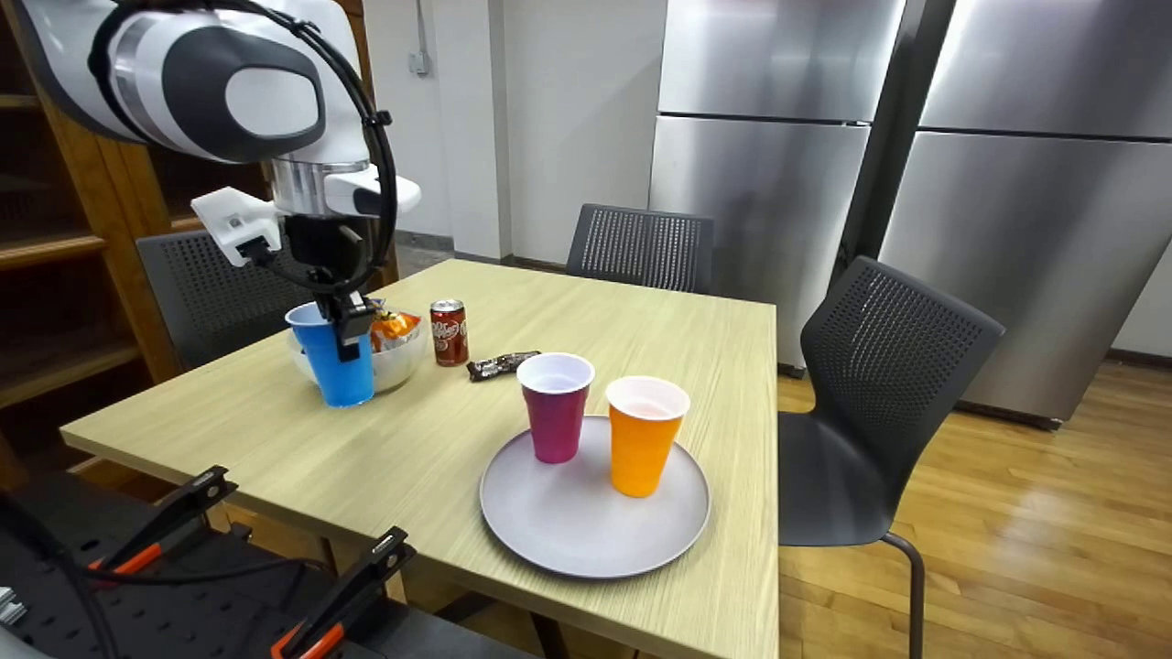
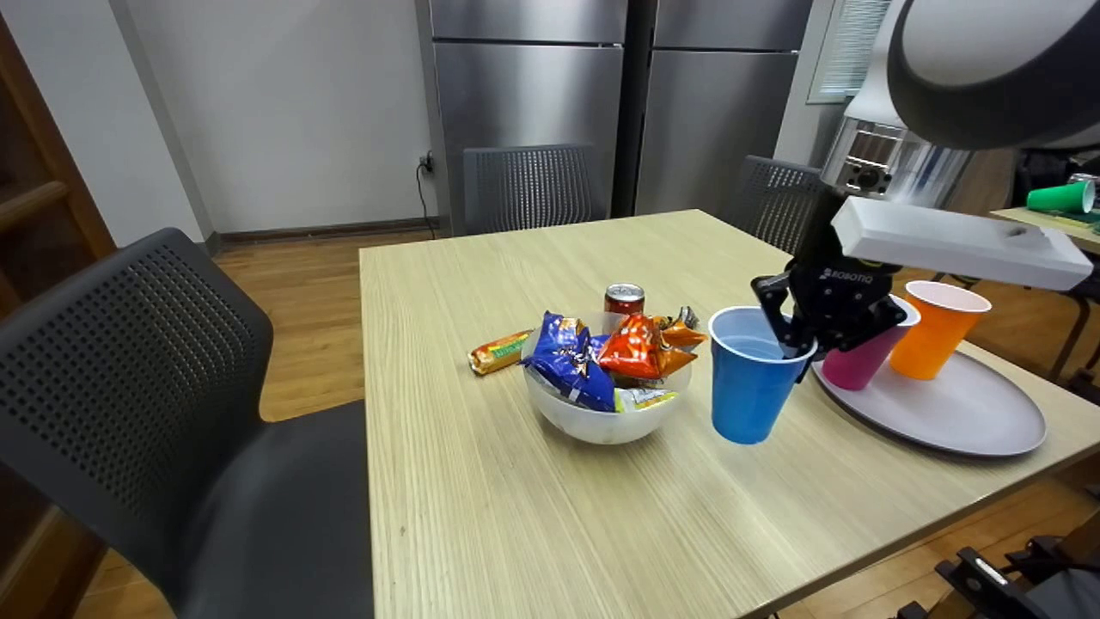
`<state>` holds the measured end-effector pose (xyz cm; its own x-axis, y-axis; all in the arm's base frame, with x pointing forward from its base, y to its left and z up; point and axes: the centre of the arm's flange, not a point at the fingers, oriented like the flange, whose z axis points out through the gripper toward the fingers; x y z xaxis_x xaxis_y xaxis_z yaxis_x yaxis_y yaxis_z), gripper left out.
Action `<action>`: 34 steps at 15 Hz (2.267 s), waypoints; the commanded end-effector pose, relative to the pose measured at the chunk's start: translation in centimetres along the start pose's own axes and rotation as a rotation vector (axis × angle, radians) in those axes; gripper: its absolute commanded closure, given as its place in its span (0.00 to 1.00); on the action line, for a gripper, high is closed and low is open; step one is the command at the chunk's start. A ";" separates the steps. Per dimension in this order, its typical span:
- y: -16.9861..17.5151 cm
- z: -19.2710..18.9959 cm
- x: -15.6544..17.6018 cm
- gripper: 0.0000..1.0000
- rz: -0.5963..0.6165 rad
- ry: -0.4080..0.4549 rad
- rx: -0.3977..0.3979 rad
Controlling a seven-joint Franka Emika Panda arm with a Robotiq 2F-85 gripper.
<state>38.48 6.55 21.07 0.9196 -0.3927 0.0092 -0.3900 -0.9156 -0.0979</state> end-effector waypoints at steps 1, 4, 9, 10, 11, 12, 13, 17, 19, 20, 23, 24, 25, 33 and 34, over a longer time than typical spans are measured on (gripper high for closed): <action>4.2 -1.6 -1.6 1.00 0.040 0.007 0.006; 5.9 -1.8 -0.9 1.00 0.089 0.012 0.006; 8.3 -2.0 -0.1 1.00 0.157 0.013 -0.004; 8.8 -2.0 0.1 1.00 0.172 0.012 -0.008; 9.3 -1.9 0.2 1.00 0.187 0.008 -0.013; 9.8 -1.9 0.4 1.00 0.199 0.007 -0.016; 10.3 -1.9 0.5 1.00 0.208 0.002 -0.023; 12.2 -2.0 0.7 1.00 0.241 -0.004 -0.039; 12.8 -2.3 0.7 1.00 0.250 0.000 -0.037; 12.9 -2.5 0.6 1.00 0.253 0.007 -0.039; 13.5 -3.0 0.5 1.00 0.250 0.013 -0.057; 13.8 -2.9 0.5 1.00 0.251 0.011 -0.067; 14.1 -2.8 0.5 1.00 0.257 0.009 -0.075; 16.7 -2.4 0.8 1.00 0.309 -0.013 -0.099; 17.0 -2.3 0.9 1.00 0.314 -0.017 -0.106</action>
<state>37.25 -9.94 20.61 0.7727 -0.6347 -0.0077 -0.6347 -0.7727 -0.0118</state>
